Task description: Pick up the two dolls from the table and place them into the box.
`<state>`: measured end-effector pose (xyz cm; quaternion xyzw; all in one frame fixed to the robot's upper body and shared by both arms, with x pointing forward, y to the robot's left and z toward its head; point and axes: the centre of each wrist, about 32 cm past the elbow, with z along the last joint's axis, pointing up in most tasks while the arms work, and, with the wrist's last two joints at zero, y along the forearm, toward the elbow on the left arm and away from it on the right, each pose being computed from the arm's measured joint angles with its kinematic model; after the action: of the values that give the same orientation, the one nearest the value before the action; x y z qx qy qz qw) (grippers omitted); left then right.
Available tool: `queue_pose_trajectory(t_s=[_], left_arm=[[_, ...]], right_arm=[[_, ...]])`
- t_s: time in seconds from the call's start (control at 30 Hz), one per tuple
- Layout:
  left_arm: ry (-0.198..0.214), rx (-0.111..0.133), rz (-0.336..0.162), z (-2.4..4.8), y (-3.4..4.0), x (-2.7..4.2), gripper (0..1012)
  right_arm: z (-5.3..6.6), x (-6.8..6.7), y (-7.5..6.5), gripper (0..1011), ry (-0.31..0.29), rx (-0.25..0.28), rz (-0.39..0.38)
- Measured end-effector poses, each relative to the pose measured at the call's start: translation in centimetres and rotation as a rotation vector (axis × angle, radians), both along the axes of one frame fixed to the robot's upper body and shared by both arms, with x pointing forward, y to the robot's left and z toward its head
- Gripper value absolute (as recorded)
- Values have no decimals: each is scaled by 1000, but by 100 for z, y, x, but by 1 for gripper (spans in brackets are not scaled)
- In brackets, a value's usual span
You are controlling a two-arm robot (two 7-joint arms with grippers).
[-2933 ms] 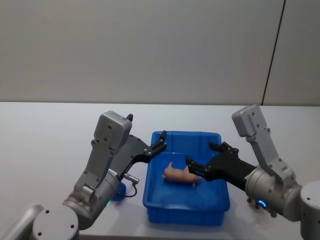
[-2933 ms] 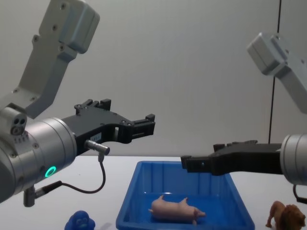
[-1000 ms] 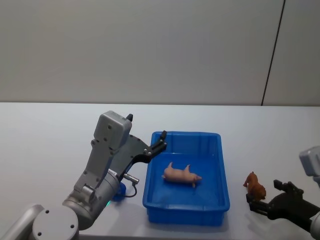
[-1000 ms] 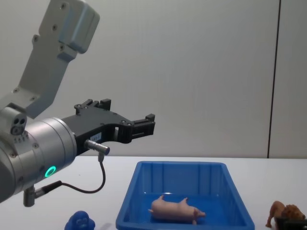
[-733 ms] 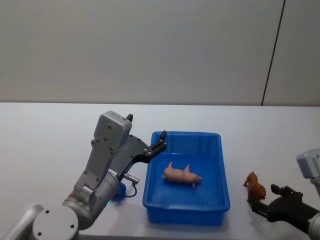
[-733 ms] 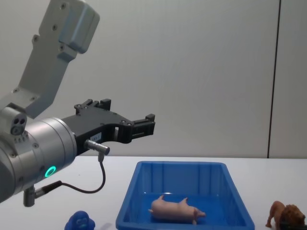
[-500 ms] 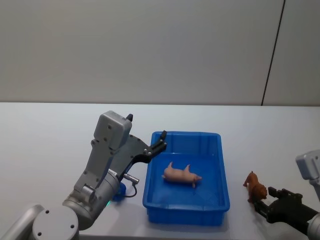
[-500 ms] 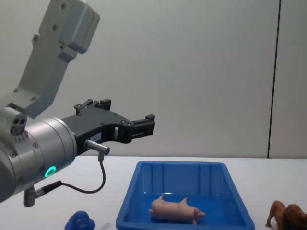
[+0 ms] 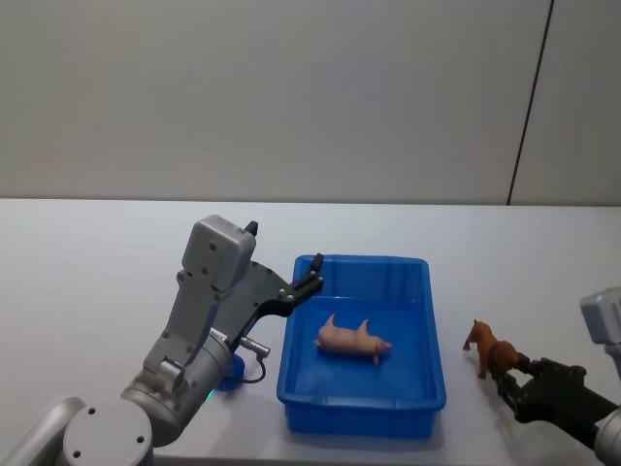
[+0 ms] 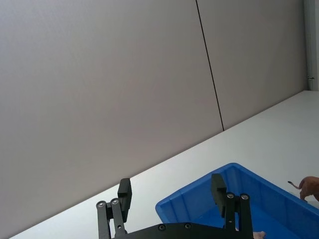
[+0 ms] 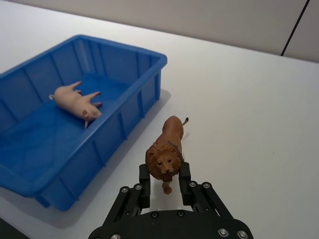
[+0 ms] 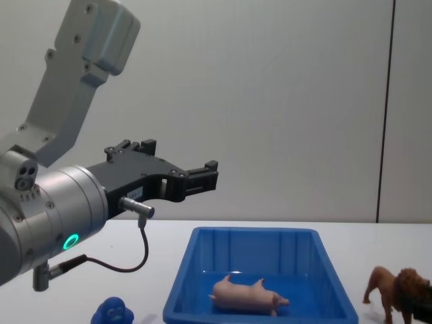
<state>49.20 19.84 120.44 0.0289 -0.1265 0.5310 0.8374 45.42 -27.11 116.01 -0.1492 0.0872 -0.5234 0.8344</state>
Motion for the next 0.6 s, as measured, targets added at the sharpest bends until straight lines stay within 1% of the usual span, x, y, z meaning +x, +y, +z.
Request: queue_pose_trajectory(t_s=[0.2, 0.37, 0.5, 0.53, 0.6], left_arm=[[0, 0, 0, 0, 0, 0, 1002], [0, 0, 0, 0, 0, 0, 1002], [0, 0, 0, 0, 0, 0, 1002], [0, 0, 0, 0, 0, 0, 1002], [0, 0, 0, 0, 0, 0, 1002]], right_arm=[[44, -4, 11, 322, -54, 19, -2], [103, -2, 25, 322, -106, 34, -3], [199, 14, 48, 322, -164, 50, 2], [245, 24, 61, 322, -186, 56, 6], [286, 33, 74, 322, -205, 61, 10]])
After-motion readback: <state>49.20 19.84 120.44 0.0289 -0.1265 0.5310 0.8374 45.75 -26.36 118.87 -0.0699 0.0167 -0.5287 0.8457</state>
